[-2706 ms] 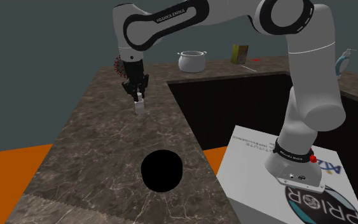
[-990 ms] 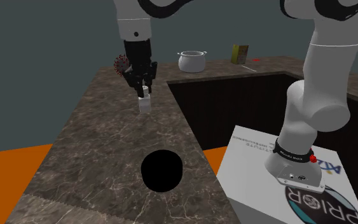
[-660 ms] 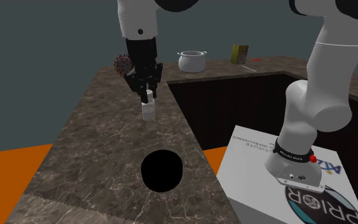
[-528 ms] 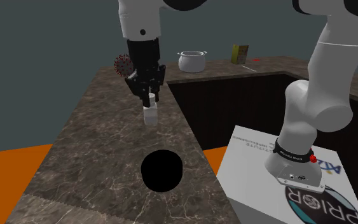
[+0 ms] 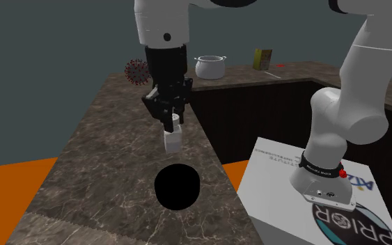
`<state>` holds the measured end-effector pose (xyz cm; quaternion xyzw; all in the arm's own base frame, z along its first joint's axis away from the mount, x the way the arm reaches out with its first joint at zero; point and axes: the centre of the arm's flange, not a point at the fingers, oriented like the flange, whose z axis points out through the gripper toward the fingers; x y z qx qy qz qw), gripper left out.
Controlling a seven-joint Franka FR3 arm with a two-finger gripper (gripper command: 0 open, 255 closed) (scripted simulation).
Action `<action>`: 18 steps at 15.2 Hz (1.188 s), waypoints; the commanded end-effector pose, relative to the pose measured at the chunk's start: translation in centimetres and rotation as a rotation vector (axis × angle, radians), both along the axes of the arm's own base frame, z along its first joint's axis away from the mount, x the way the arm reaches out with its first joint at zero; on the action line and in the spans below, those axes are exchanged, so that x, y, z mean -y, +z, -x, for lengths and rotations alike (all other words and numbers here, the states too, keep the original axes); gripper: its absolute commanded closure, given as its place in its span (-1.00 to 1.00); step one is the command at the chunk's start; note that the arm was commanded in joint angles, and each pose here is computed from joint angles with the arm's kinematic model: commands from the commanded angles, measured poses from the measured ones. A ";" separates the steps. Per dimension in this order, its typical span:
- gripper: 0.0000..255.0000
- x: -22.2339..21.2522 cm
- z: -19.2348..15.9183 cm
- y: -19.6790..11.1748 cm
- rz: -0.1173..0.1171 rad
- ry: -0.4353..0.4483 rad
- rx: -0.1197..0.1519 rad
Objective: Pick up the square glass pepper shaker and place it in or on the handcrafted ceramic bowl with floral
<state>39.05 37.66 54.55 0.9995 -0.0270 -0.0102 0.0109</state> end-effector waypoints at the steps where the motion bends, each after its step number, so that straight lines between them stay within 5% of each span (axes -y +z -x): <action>1: 1.00 -0.2 0.2 -0.9 0.000 -0.001 0.000; 18: 1.00 -0.2 0.2 -10.1 0.000 -0.001 0.000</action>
